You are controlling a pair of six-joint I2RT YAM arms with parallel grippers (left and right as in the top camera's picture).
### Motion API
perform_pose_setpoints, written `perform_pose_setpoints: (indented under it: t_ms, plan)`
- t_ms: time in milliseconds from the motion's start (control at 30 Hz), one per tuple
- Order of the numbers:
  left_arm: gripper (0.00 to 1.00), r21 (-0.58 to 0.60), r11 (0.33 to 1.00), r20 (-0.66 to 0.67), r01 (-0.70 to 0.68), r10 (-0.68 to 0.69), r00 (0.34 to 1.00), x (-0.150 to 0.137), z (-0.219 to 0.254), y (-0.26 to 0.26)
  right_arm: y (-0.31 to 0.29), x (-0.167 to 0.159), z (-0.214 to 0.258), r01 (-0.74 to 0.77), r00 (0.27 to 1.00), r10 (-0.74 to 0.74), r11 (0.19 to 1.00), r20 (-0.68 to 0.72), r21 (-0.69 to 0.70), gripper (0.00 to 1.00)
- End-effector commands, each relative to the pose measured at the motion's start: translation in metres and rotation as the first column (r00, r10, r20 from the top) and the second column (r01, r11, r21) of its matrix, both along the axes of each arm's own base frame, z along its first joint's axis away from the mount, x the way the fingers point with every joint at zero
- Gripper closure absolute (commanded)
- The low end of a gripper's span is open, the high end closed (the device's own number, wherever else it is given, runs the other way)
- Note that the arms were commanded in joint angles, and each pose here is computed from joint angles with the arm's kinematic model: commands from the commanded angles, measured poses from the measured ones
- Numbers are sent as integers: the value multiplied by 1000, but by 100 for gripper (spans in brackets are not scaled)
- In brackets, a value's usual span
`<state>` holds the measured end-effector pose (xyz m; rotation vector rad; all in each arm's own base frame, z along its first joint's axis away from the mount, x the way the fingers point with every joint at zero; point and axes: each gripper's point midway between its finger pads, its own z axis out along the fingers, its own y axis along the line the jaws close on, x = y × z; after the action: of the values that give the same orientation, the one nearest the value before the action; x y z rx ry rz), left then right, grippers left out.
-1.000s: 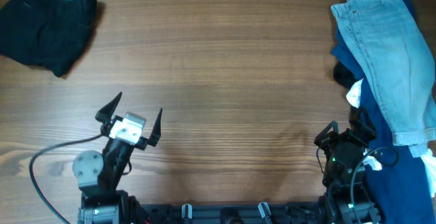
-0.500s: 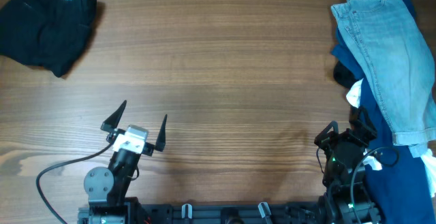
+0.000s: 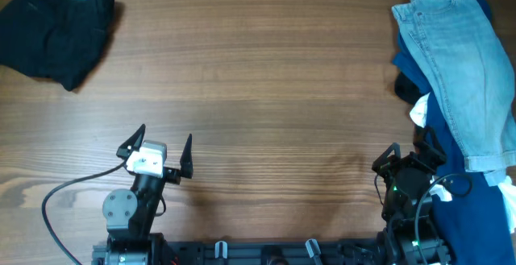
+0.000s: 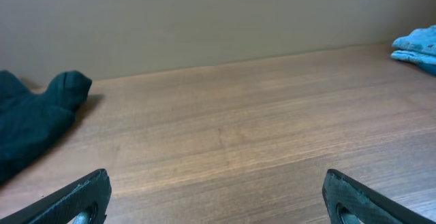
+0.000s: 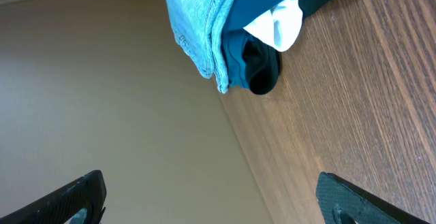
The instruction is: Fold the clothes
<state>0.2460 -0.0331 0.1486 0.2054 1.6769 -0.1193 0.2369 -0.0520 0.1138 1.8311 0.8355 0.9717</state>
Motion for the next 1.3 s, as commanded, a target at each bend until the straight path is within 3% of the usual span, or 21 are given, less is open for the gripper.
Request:
perform_pose_setpoints:
  t_ms: [0, 467, 867, 1267]
  plan:
    - [0, -12, 1000, -34, -10, 9, 999, 1, -9, 1, 0, 0, 4, 4, 1000, -4, 1000, 17, 5, 0]
    - [0, -12, 1000, -42, -10, 9, 999, 1, -11, 1, 0, 0, 4, 4, 1000, -4, 1000, 17, 5, 0]
    - [0, -11, 1000, 83, -9, 10, 996, 4, 20, 1, 0, 0, 4, 3, 1000, -3, 1000, 16, 4, 0]
    - [0, -11, 1000, 46, -9, 9, 999, 4, 11, 1, 0, 0, 4, 3, 1000, -3, 1000, 16, 4, 0]
